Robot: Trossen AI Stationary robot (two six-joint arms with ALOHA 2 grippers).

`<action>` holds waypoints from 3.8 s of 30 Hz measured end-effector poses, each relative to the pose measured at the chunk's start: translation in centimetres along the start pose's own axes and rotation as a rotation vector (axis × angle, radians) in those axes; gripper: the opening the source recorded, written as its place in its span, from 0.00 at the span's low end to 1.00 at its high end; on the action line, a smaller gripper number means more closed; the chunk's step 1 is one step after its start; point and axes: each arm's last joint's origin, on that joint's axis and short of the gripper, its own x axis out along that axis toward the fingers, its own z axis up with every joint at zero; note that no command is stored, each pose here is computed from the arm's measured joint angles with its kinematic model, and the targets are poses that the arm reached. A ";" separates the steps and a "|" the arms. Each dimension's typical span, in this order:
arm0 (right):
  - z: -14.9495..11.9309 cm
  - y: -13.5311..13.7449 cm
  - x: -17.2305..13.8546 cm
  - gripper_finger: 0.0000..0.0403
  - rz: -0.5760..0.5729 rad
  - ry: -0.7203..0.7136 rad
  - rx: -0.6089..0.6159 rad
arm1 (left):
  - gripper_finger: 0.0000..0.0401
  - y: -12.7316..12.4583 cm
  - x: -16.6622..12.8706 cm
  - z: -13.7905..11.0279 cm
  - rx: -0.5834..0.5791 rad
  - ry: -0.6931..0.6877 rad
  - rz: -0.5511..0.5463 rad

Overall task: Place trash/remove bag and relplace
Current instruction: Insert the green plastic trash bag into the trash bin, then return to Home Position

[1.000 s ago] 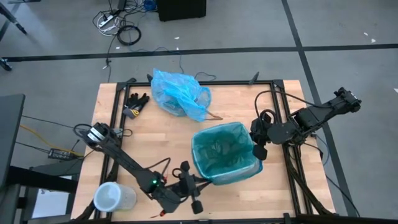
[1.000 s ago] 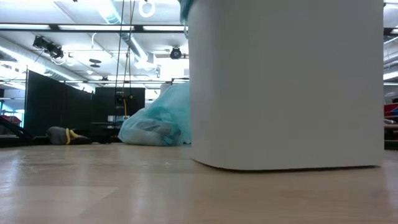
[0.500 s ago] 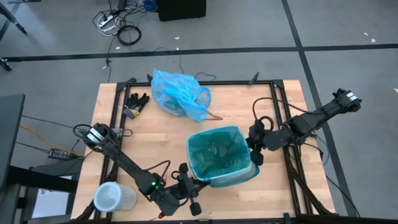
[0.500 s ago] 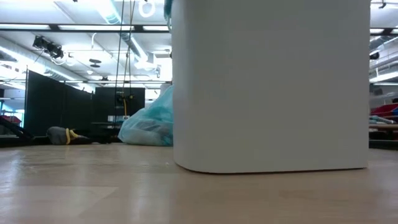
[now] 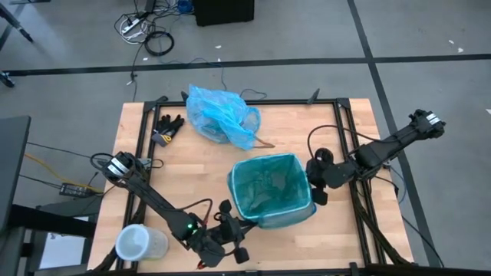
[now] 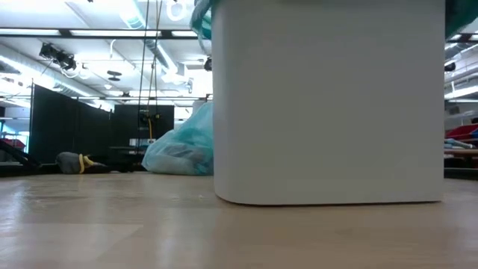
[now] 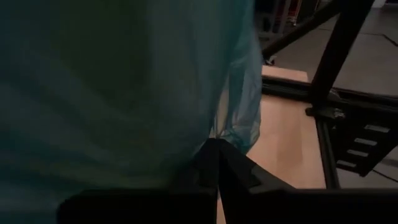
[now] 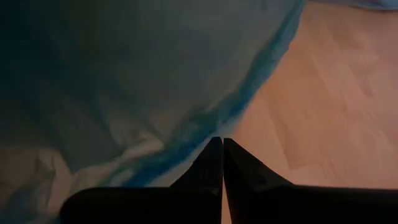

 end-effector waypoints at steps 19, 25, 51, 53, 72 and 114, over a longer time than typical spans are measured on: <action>0.0 -1.2 -2.8 0.25 0.068 -0.019 -0.010 | 0.16 -2.0 -2.5 0.8 0.301 0.051 -0.120; 0.1 -1.5 -3.8 0.39 0.143 -0.025 0.022 | 0.22 -1.7 -4.3 2.6 0.271 0.027 -0.148; -5.8 -11.1 -14.9 0.38 0.504 -0.676 0.061 | 0.12 15.7 -19.3 9.9 -0.023 -0.105 -0.264; -6.6 -10.8 -12.9 0.37 0.510 -0.674 0.071 | 0.12 16.5 -19.1 7.9 -0.102 -0.135 -0.288; -8.8 -7.8 -4.9 0.32 0.709 -0.798 -0.050 | 0.12 22.5 -18.8 -3.2 -0.309 -0.351 -0.522; -11.4 -8.0 -0.3 0.31 0.509 -0.836 -0.066 | 0.12 24.1 -18.4 -6.2 -0.417 -0.383 -0.625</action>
